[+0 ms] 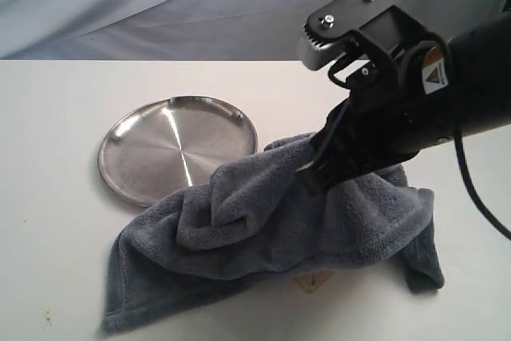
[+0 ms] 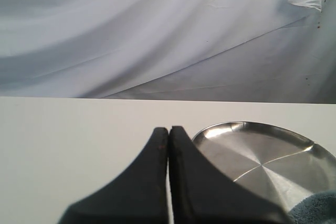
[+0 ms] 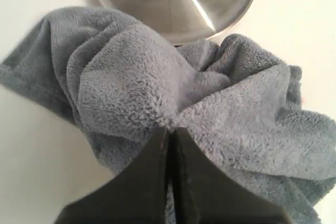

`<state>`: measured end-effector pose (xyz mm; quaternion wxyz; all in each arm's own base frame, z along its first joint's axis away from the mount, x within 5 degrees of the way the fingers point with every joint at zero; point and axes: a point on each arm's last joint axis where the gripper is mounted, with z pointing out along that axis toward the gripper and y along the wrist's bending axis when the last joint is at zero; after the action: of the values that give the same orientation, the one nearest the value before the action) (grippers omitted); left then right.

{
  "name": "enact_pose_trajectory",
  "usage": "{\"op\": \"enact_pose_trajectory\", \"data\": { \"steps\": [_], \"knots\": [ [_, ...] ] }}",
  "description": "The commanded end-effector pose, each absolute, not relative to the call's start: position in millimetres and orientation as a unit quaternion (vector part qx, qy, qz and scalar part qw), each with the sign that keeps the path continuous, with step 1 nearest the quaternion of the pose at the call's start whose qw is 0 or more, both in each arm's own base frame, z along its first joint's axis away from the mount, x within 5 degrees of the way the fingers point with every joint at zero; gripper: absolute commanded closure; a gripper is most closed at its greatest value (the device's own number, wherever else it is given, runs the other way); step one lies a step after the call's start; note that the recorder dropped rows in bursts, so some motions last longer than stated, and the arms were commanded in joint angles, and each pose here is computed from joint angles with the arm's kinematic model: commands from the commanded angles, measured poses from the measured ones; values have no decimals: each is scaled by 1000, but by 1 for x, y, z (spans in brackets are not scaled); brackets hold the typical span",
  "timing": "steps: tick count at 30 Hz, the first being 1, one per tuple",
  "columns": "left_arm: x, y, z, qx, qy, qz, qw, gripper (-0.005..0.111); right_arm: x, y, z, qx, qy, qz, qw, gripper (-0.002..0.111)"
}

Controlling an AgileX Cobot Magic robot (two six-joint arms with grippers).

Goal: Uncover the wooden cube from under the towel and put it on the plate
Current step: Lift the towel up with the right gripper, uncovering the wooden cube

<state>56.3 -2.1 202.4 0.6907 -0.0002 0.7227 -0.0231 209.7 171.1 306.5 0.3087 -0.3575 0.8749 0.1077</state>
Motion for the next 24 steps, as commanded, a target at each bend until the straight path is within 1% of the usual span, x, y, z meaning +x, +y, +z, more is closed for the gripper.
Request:
{"op": "enact_pose_trajectory", "data": {
  "steps": [1,9,10,12,15,20,24],
  "knots": [
    [56,-2,201,0,723,-23,690,105,204,168,324,-351,855,124,362,108],
    [56,-2,201,-1,723,-24,690,105,201,164,353,-332,808,148,463,108],
    [56,-2,201,-1,723,-24,690,105,201,163,359,-333,793,145,489,108],
    [56,-2,201,0,723,-23,690,105,203,162,364,-335,778,139,514,108],
    [56,-2,201,0,723,-23,690,105,210,154,368,-324,771,122,535,108],
    [56,-2,201,-1,723,-24,690,105,234,123,379,-247,760,98,593,108],
    [56,-2,201,-1,723,-24,690,105,245,106,394,-195,719,95,661,108]
  ]
}}
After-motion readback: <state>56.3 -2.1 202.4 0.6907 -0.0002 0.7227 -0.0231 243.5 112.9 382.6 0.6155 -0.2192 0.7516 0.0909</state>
